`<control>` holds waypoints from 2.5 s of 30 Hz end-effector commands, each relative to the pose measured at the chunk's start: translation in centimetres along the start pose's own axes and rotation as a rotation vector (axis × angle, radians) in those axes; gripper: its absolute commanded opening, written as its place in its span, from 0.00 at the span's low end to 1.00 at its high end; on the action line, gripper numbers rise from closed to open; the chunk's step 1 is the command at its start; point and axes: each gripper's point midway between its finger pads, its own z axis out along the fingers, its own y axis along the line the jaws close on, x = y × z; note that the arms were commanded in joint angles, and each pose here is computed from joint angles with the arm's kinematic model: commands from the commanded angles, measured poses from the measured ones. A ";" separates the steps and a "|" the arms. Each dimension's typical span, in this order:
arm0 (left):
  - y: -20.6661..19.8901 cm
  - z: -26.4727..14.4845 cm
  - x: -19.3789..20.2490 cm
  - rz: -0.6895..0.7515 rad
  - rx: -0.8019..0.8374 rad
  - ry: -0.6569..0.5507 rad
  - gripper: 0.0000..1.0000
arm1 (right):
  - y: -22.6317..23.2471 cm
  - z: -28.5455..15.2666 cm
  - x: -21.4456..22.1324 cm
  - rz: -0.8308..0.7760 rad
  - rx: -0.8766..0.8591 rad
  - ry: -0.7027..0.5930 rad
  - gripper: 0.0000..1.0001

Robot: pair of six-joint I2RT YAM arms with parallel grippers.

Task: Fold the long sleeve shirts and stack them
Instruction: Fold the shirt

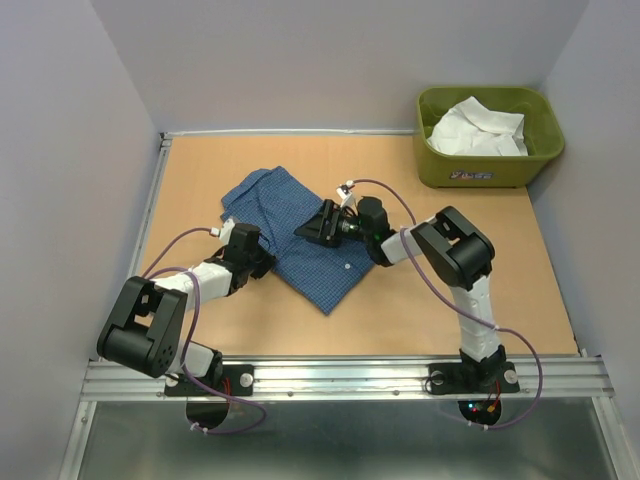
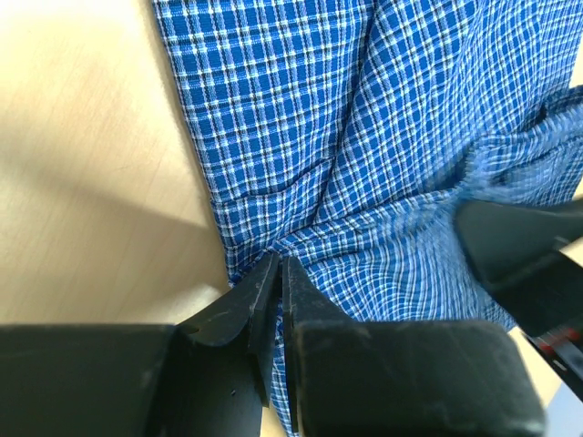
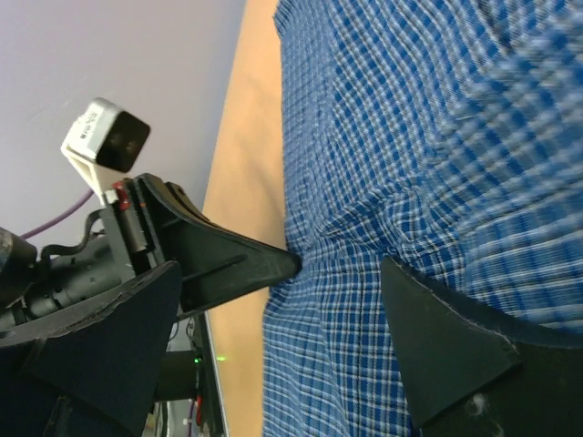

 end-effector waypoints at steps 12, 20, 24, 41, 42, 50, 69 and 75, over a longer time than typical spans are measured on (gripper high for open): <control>-3.6 -3.3 -5.7 0.113 0.004 -0.177 0.25 | 7.6 -3.7 -0.5 -0.133 -0.105 0.031 0.95; -4.8 -5.8 -7.9 0.173 0.012 -0.251 0.30 | 9.3 -6.9 9.3 -0.132 -0.123 0.245 0.95; -5.6 -7.5 -9.3 0.197 0.032 -0.310 0.34 | 8.2 -7.9 13.4 -0.087 -0.105 0.356 0.95; -9.5 -6.9 -13.9 0.361 -0.001 -0.375 0.52 | 4.6 -10.1 12.4 -0.219 0.196 0.349 0.91; -9.0 -5.6 -14.2 0.373 -0.035 -0.360 0.53 | 4.9 -10.2 11.6 -0.248 0.217 0.319 0.90; -9.2 1.8 -16.9 0.437 -0.152 -0.281 0.48 | 2.6 -12.4 4.4 -0.345 0.599 0.053 0.74; 3.1 6.9 -10.1 0.295 -0.427 0.004 0.32 | -7.8 -15.0 -0.7 -0.510 0.966 0.090 0.43; 7.0 3.1 -8.3 0.181 -0.448 0.006 0.32 | -9.2 -15.8 -3.7 -0.557 1.008 0.084 0.44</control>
